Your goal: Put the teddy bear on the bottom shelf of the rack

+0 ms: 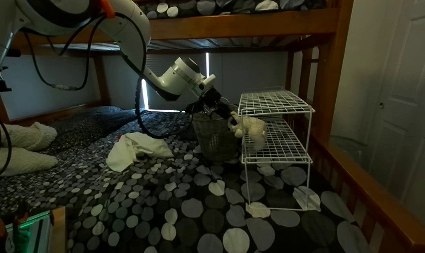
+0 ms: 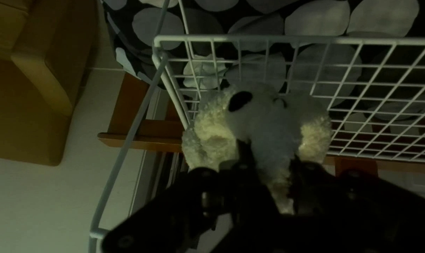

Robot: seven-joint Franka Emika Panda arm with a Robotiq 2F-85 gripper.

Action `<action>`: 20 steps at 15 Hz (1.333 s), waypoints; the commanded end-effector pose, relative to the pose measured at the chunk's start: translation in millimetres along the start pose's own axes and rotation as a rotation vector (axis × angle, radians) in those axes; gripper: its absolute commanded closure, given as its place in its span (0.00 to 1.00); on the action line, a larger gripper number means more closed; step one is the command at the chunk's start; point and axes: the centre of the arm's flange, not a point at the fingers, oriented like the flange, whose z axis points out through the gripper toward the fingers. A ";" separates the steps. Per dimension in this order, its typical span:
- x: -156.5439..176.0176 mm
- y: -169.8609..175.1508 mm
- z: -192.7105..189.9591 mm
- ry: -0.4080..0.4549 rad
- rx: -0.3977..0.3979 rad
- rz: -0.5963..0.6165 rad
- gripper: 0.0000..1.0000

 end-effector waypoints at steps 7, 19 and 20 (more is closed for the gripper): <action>-10.3 0.6 24.3 0.067 -0.014 -0.093 0.94; -18.8 4.8 67.9 0.018 -0.055 -0.172 0.39; -17.2 6.0 66.0 0.014 -0.056 -0.172 0.30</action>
